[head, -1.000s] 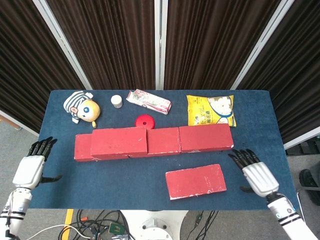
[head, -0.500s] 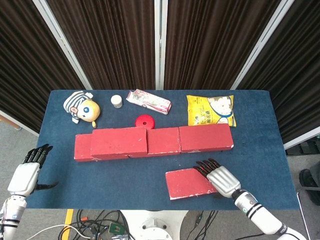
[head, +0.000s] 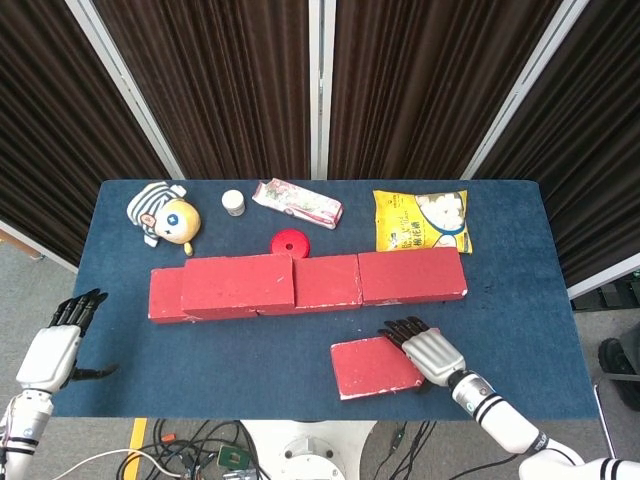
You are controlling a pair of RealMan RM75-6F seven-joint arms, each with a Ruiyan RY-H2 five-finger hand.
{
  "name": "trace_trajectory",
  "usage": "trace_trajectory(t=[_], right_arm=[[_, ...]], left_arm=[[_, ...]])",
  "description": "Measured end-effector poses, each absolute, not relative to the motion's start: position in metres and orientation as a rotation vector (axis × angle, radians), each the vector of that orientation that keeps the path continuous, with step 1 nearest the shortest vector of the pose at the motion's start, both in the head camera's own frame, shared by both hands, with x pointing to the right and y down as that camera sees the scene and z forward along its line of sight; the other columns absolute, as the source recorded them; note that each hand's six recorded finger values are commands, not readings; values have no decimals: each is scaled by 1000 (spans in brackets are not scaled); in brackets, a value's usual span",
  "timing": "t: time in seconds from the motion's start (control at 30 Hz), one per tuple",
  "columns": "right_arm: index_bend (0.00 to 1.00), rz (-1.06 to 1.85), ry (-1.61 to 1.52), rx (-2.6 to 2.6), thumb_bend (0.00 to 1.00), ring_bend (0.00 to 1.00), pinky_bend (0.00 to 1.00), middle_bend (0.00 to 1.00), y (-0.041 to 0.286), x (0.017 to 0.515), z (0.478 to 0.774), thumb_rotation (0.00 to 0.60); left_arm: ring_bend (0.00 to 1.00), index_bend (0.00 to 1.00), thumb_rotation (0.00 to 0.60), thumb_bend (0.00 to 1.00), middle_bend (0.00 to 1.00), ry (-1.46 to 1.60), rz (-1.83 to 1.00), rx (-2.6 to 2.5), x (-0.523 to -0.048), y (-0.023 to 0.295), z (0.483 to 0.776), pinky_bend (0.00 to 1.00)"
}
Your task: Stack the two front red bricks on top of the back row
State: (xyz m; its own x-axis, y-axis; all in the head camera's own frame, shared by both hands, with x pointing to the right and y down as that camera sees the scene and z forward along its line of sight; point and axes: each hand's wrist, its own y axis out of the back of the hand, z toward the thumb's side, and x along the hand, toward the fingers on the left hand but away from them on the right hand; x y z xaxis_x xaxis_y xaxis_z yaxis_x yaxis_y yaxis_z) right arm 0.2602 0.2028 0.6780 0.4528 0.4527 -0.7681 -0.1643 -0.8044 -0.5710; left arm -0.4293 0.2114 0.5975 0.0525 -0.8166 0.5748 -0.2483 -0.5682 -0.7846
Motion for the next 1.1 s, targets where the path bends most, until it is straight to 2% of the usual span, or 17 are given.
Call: trace_trajectory(t=[0.87,1.1], right_arm=[[0,1404,-171,-2169,0,0,0,0,208,250,698,600],[0,1395,-214,-2156,3,7,0,64,205,250,697,600]], left_arm=[[0,36,600,0,0,1079,-1543,-1853,-432,211,600,0],[0,35,600,0,0,1092,-1544,-1856,-433,211,601,0]])
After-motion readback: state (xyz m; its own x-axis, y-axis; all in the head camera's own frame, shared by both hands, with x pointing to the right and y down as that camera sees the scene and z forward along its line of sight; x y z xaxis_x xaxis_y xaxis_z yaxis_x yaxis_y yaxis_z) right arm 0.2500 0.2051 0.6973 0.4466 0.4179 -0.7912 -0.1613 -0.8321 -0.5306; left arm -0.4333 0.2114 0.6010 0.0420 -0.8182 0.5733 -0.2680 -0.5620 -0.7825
